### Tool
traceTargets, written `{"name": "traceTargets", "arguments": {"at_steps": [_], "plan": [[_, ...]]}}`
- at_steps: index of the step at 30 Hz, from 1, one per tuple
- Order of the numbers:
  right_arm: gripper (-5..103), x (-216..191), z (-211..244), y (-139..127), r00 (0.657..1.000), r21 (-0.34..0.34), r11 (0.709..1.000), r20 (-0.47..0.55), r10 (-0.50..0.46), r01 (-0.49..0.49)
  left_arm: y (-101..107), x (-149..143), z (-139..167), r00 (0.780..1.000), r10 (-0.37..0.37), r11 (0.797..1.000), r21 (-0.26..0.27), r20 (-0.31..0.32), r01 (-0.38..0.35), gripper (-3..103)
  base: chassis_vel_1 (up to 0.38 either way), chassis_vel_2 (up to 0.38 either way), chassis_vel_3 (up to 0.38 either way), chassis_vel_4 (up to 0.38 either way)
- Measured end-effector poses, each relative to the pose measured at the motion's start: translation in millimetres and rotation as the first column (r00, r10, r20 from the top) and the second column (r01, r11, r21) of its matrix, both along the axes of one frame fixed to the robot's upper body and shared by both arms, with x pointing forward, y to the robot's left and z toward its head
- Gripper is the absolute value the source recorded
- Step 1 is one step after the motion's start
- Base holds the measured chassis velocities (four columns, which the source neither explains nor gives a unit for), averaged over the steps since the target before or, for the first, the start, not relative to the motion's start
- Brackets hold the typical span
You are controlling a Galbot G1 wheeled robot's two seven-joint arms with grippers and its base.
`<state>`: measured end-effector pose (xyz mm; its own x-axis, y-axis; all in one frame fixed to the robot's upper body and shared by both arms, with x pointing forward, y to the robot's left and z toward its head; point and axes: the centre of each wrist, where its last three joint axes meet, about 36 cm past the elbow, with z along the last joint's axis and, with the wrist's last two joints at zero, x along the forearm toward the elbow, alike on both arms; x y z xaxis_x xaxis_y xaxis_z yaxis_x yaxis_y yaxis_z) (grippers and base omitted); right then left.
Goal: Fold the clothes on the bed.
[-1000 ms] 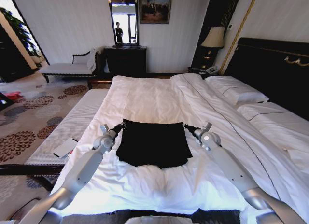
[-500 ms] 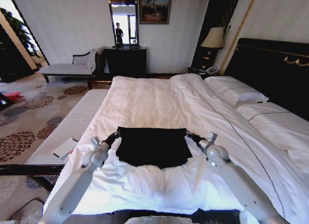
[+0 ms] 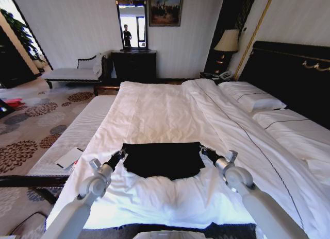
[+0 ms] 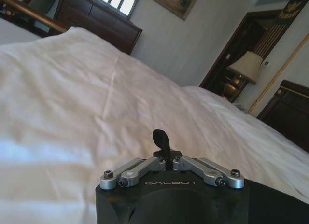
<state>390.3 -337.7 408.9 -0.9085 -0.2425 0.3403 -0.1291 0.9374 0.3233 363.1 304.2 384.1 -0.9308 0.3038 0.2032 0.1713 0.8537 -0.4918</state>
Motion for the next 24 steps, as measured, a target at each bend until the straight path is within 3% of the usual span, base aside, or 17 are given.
{"name": "traceTargets", "arguments": {"at_steps": [9,17,24], "plan": [[0,-17.8,-13.4,4.2,1.000,-0.017,1.000,-0.004,-0.007,0.006,-0.4,-16.9,-8.1,1.000,0.003,1.000,0.005,-0.022,-0.003,-1,0.000,0.000,0.000,0.000],[-2,-28.5,-22.8,5.7,1.000,-0.037,0.999,-0.021,-0.016,0.016,-0.7,-22.5,-15.0,0.999,-0.001,0.999,0.035,-0.041,0.003,11,0.000,0.000,0.000,0.000],[30,-45.0,-24.1,5.5,0.999,-0.063,0.998,-0.022,-0.023,0.022,-2.3,-27.7,-3.6,1.000,-0.017,0.997,0.071,-0.018,0.018,43,0.000,0.000,0.000,0.000]]}}
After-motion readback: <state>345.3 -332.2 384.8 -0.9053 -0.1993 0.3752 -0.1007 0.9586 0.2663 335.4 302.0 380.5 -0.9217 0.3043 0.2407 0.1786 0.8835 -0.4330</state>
